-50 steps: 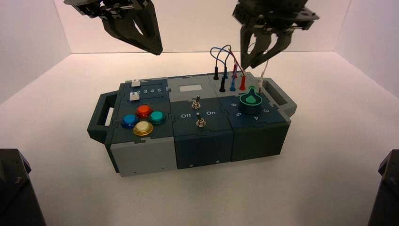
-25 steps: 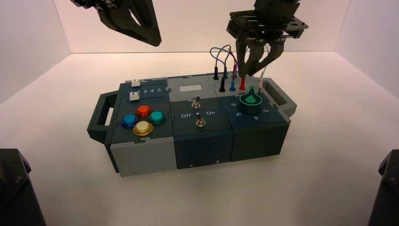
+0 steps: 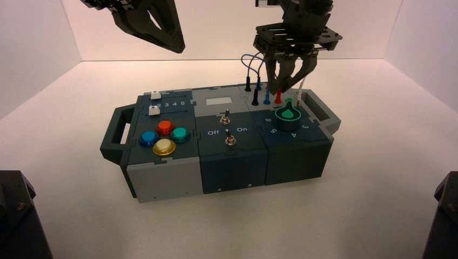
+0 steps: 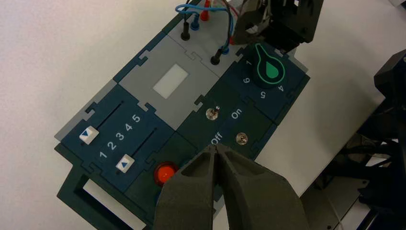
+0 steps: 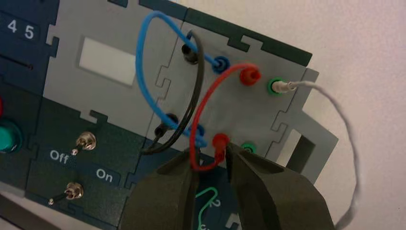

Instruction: Pull the red wire.

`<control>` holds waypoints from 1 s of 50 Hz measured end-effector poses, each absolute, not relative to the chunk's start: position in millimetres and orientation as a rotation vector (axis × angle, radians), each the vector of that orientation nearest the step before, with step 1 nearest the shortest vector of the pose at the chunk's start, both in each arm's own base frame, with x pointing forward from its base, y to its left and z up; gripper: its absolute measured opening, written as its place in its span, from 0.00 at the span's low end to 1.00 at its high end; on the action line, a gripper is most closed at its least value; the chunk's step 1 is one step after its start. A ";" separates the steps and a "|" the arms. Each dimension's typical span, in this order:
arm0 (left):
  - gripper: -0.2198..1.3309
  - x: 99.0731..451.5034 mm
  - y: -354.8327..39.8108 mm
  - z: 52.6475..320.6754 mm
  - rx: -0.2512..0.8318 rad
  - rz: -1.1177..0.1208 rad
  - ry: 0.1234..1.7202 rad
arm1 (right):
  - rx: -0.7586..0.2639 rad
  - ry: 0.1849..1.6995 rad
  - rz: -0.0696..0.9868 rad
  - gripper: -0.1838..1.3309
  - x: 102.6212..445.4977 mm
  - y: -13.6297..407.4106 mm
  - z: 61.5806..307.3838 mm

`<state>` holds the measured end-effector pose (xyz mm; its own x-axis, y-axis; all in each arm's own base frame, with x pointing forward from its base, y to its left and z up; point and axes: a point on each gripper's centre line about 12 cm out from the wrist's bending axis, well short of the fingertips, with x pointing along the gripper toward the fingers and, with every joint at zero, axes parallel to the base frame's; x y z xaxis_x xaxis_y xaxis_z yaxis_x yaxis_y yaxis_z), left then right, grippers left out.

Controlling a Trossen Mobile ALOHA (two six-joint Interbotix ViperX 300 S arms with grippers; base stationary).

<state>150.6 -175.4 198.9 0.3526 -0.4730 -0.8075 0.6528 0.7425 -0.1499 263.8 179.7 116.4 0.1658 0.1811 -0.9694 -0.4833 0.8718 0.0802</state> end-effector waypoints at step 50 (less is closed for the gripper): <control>0.04 150.3 -174.9 199.4 0.216 -0.737 0.963 | -0.325 1.232 0.458 0.11 266.3 162.9 149.6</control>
